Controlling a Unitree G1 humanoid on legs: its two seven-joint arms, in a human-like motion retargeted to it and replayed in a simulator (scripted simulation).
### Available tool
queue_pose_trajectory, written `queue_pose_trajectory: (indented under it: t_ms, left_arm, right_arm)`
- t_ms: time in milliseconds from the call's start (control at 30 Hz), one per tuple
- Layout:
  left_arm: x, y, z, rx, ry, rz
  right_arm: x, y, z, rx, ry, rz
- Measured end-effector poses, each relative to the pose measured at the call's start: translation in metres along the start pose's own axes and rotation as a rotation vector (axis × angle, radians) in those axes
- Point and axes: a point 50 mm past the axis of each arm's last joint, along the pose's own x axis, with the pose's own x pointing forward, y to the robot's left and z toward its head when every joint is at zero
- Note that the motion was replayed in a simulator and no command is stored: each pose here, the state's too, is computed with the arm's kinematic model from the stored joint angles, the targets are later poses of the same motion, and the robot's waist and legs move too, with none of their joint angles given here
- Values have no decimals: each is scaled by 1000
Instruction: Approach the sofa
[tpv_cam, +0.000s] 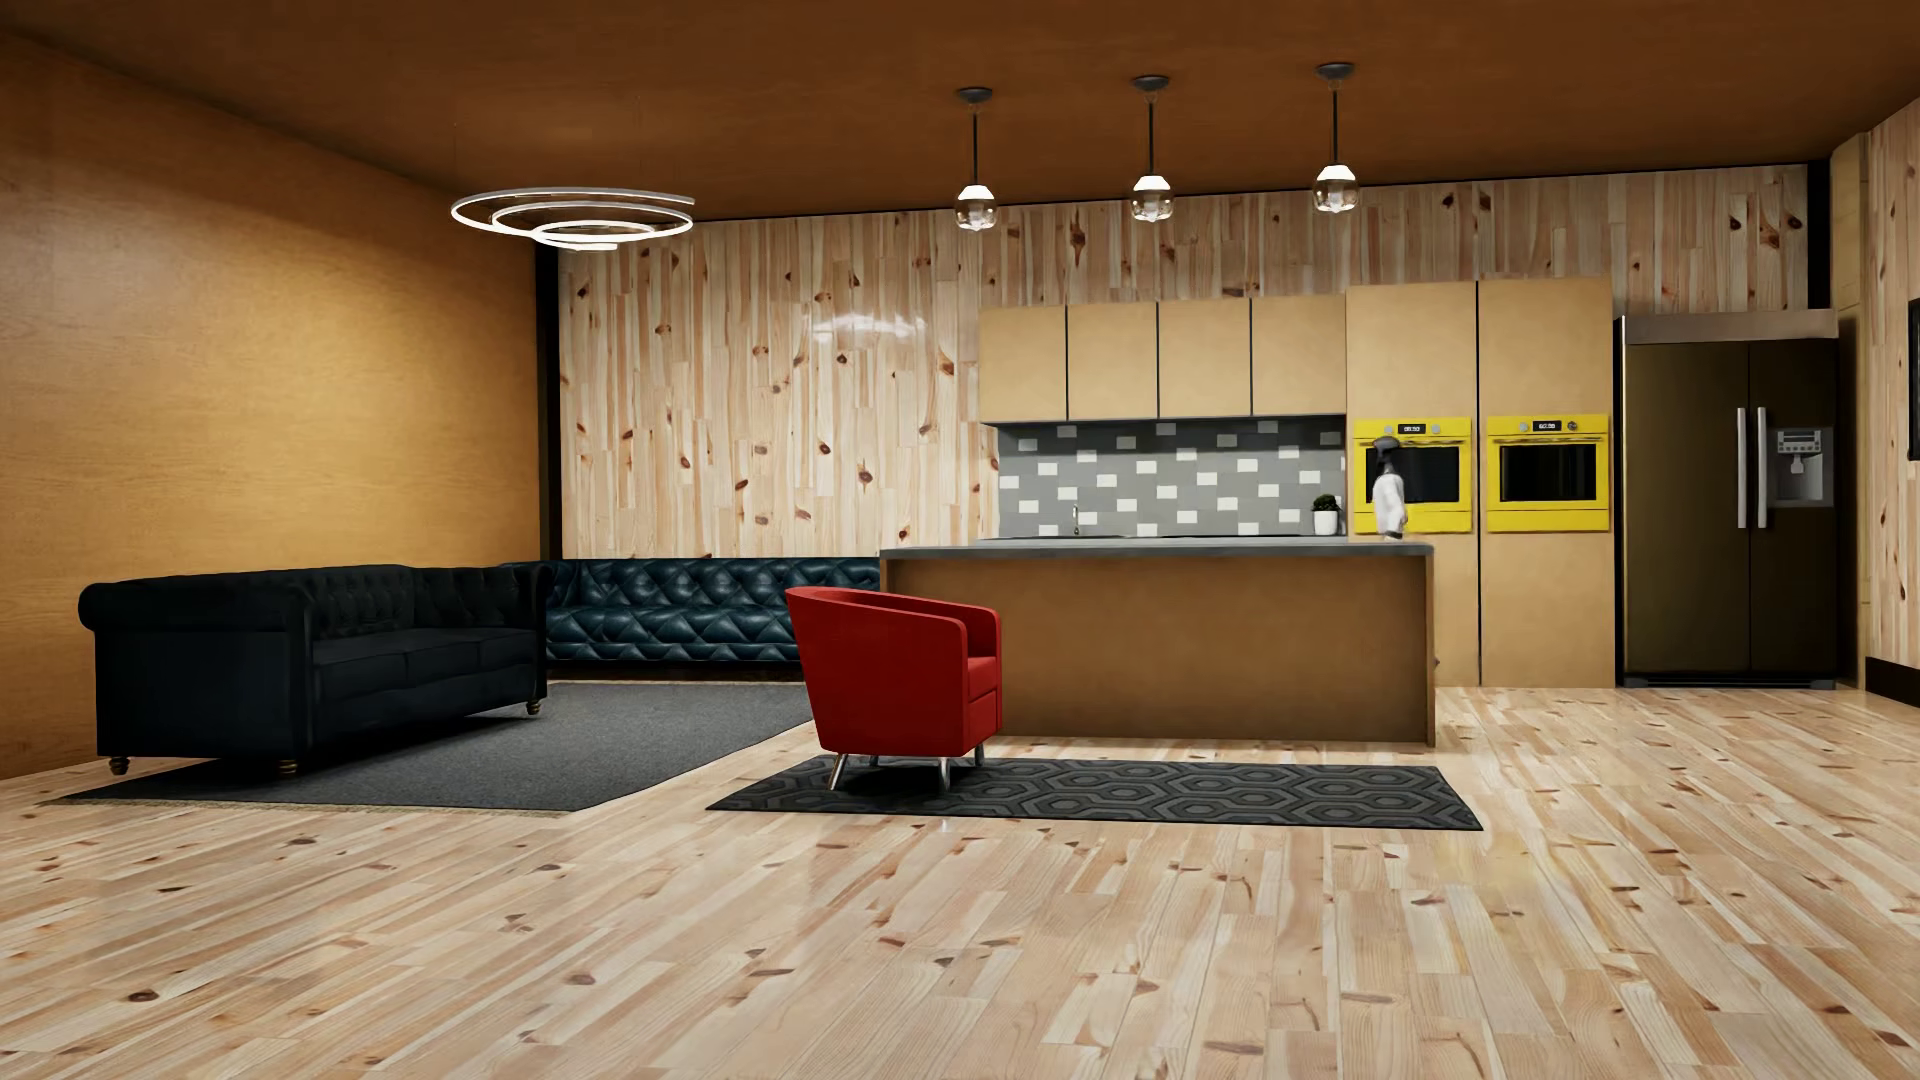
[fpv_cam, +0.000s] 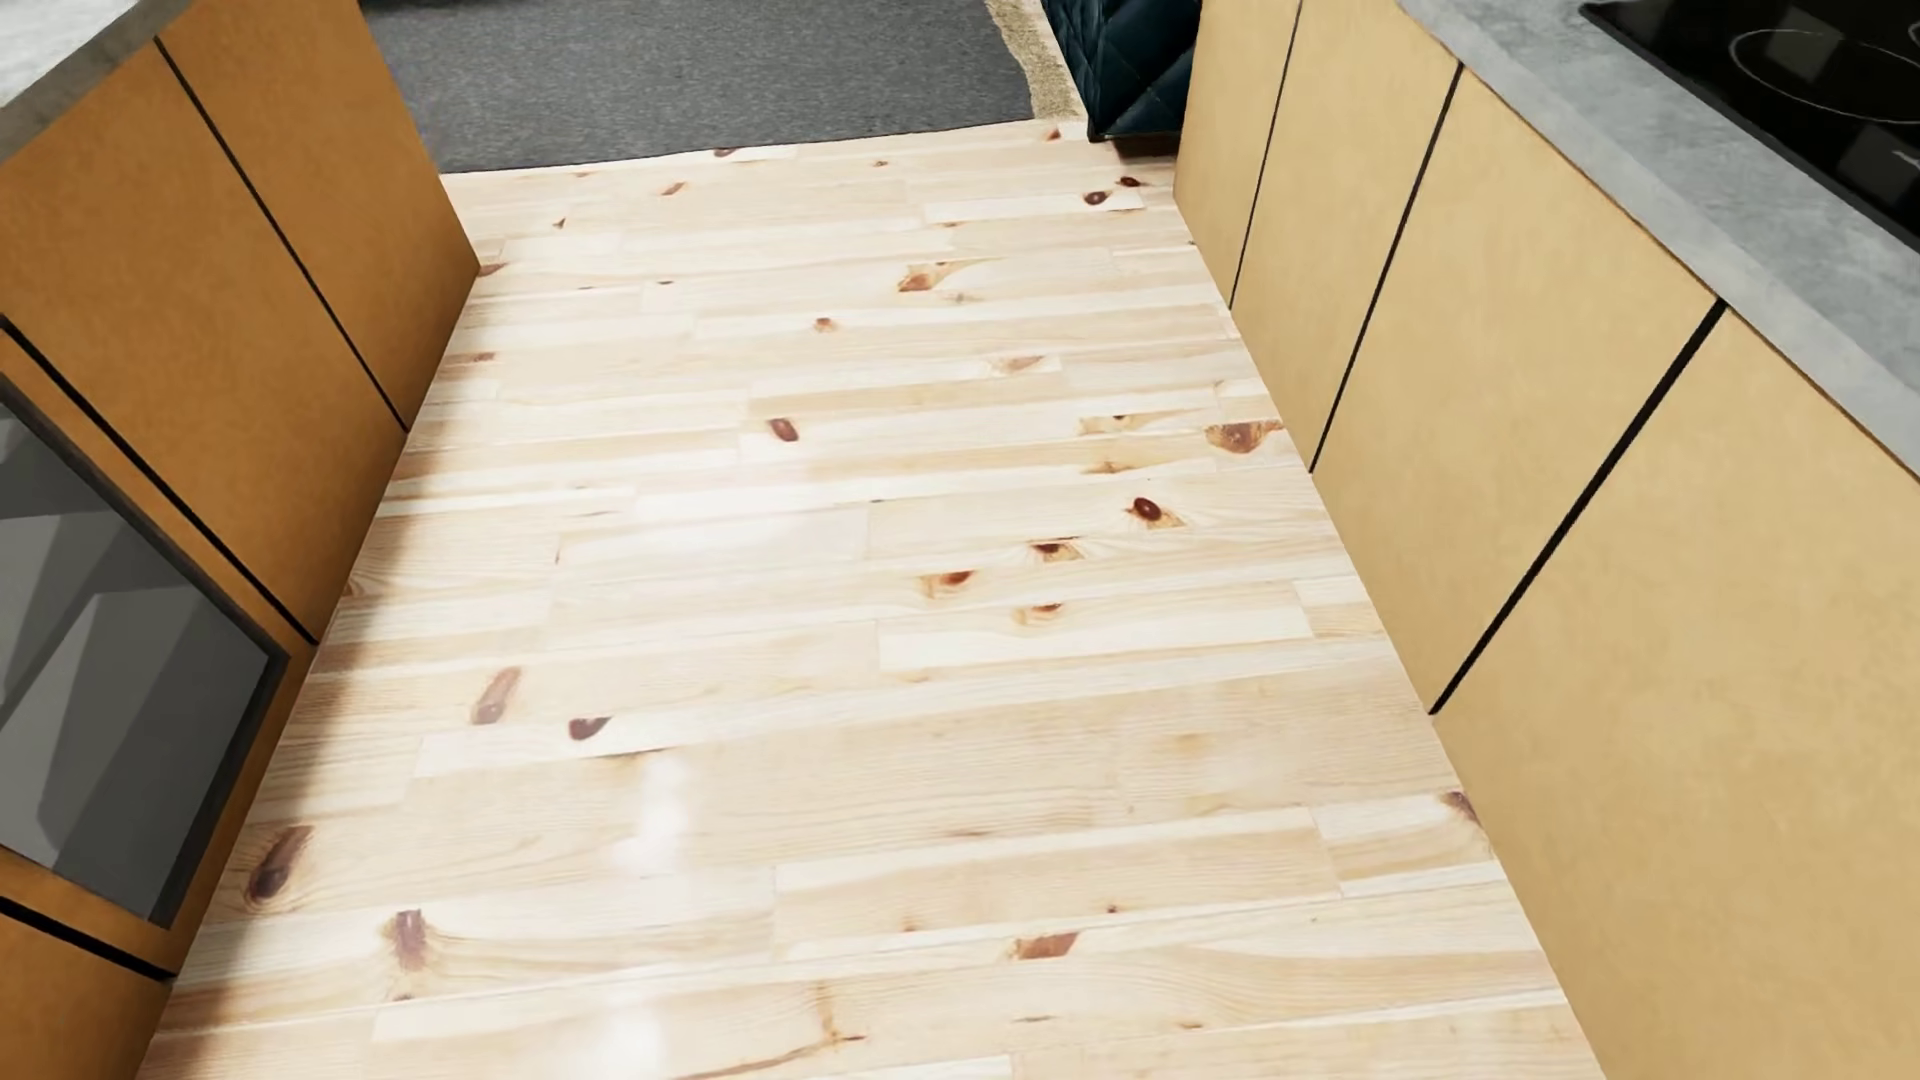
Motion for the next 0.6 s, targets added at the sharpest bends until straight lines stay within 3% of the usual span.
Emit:
queue_pose_trajectory:
  t_ms: [267,400,600]
  left_arm:
    - [-11,-8,-37,-23,118,-12]
    - [-14,-15,-56,-31,203,-26]
    - [-2,9,13,-45,-71,39]
  right_arm:
    - [-8,-69,84,8,-311,-183]
    - [1,-34,37,94,-141,-113]
    - [-5,18,-13,52,32,30]
